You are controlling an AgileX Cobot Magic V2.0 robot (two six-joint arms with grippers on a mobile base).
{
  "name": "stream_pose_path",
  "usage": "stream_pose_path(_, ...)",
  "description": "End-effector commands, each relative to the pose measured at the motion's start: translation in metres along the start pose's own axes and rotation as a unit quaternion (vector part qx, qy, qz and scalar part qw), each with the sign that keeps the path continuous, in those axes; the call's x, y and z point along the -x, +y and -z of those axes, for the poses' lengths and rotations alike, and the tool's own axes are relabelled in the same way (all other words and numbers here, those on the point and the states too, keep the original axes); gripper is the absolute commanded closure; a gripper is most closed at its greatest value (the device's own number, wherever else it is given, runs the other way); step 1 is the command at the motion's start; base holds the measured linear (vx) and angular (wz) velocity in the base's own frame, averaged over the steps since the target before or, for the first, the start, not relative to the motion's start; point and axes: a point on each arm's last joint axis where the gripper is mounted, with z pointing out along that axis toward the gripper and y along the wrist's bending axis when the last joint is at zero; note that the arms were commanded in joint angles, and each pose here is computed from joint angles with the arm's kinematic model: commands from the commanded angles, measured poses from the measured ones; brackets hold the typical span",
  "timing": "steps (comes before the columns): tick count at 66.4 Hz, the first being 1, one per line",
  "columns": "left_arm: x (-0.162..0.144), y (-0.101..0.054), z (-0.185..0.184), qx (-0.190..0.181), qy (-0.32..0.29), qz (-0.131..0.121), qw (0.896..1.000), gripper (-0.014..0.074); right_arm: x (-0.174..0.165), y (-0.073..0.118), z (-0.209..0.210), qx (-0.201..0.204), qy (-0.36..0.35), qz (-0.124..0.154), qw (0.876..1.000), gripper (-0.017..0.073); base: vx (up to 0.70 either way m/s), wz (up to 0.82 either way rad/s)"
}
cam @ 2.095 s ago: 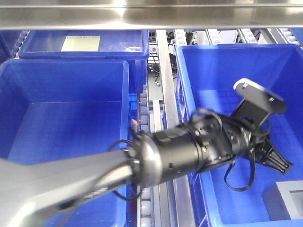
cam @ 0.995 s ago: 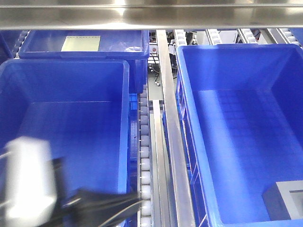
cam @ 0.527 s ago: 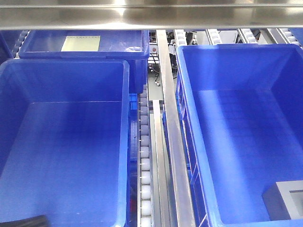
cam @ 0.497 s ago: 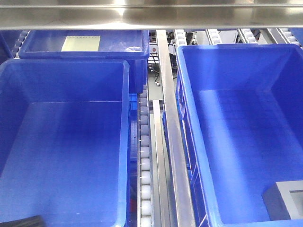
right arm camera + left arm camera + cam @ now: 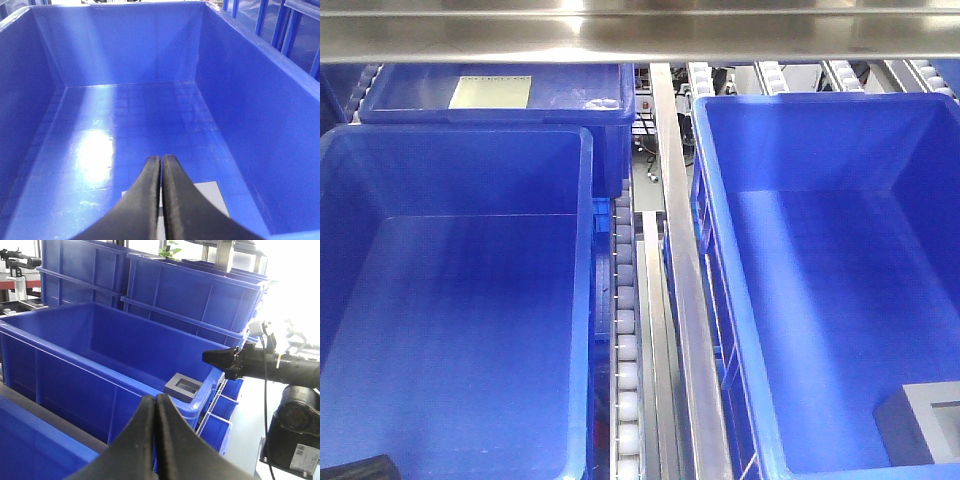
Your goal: Sort gray base to blue bin
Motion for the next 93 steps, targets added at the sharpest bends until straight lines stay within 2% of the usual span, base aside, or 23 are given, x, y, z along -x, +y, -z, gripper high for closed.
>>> stream_pose_path(1, 0.013, -0.004, 0.0, -0.019, -0.036, 0.007, 0.999, 0.06, 0.003, 0.0, -0.001, -0.002, -0.016, 0.008, 1.0, 0.0564, 0.0, 0.0)
stream_pose_path(26, 0.013, -0.004, 0.0, -0.018, -0.035, 0.001, 0.999, 0.06, 0.003, 0.0, -0.001, -0.002, -0.016, 0.008, 1.0, 0.0564, 0.0, 0.0)
stream_pose_path(30, 0.013, -0.004, 0.0, -0.019, -0.032, 0.003, 0.999, 0.06, 0.003, 0.0, -0.001, -0.002, -0.016, 0.008, 1.0, 0.0564, 0.0, 0.0)
stream_pose_path(33, 0.012, -0.005, 0.0, -0.022, -0.031, 0.015, 0.999, 0.06, 0.003, 0.0, -0.001, -0.002, -0.016, 0.008, 1.0, 0.0564, 0.0, 0.0)
stream_pose_path(41, 0.013, -0.006, 0.0, -0.027, -0.034, 0.003, 0.999, 0.06, 0.003, 0.0, -0.001, -0.002, -0.016, 0.008, 1.0, 0.0564, 0.0, 0.0)
stream_pose_path(54, 0.014, -0.006, 0.0, -0.03, -0.037, 0.014, 0.999, 0.06, 0.003, 0.0, -0.001, -0.002, -0.016, 0.008, 1.0, 0.0564, 0.0, 0.0)
stream_pose_path(73, 0.014, -0.006, 0.001, -0.028, -0.039, 0.013, 0.999, 0.06, 0.003, 0.0, -0.001, -0.002, -0.016, 0.008, 1.0, 0.0564, 0.0, 0.0)
stream_pose_path(83, 0.014, 0.001, 0.003, 0.019, -0.046, 0.011, 0.999, 0.06, 0.003, 0.0, -0.001, -0.002, -0.016, 0.008, 1.0, 0.0564, 0.0, 0.0)
stream_pose_path(93, 0.016, 0.011, 0.016, 0.091, -0.073, 0.002, 0.993, 0.06, 0.003, 0.0, -0.001, -0.002, -0.016, 0.008, 1.0, 0.0564, 0.0, 0.0)
